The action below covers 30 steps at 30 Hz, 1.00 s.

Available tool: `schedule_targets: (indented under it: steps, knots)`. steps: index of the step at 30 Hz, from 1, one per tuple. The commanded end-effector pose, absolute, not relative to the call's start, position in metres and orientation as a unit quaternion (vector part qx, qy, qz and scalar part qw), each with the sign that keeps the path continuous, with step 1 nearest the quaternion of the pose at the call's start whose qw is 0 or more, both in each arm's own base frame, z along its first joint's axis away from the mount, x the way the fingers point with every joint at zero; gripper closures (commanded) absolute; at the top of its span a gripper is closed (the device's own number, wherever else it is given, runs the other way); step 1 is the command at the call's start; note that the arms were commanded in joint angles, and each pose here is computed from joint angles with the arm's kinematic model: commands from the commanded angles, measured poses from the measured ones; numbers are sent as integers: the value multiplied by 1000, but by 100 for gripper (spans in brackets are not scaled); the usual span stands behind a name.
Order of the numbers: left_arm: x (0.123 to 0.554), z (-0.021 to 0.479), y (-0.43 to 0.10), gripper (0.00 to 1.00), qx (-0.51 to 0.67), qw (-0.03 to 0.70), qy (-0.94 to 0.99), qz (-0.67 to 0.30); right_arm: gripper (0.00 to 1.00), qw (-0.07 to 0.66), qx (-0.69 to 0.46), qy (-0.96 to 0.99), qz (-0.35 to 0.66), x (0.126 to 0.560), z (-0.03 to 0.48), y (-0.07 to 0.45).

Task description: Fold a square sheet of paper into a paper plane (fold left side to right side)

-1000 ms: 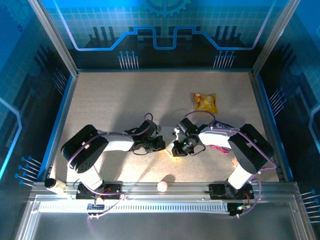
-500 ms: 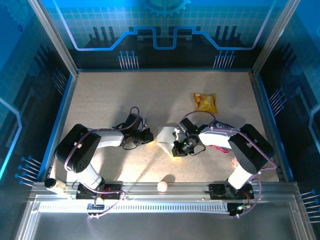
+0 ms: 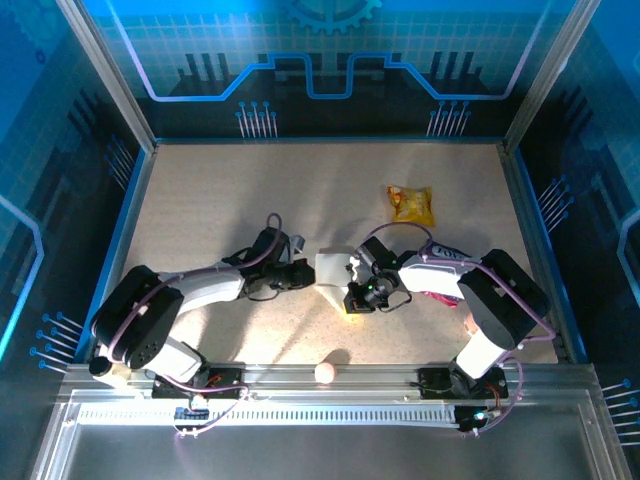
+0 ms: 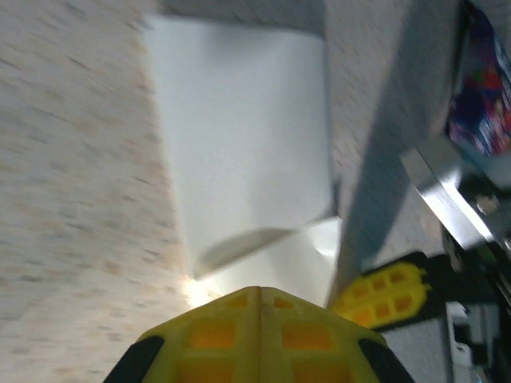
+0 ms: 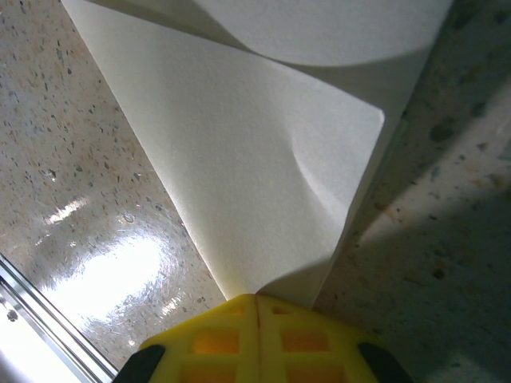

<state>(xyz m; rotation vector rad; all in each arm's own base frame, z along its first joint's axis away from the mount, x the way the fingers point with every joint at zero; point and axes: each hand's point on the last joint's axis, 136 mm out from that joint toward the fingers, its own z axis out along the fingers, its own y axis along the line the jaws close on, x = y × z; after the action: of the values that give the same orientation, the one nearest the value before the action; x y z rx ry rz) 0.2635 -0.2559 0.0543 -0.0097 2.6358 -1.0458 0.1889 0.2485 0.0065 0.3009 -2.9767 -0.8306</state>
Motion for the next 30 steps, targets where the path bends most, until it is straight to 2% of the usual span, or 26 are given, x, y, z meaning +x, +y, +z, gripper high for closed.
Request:
schedule_targets:
  steps: [1,10,17,30]
  knots:
    - [257,52,-277,97,6,132,913,-387,100,69,61,-991,-99,158,-45,178]
    - [262,32,-296,98,10,105,916,-386,100,71,61,-990,-101,157,-46,179]
    - [255,8,-284,100,0,75,941,-331,100,64,63,-988,-122,162,-37,188]
    - [239,-9,-271,100,-2,56,959,-278,100,-9,75,-968,-240,201,39,240]
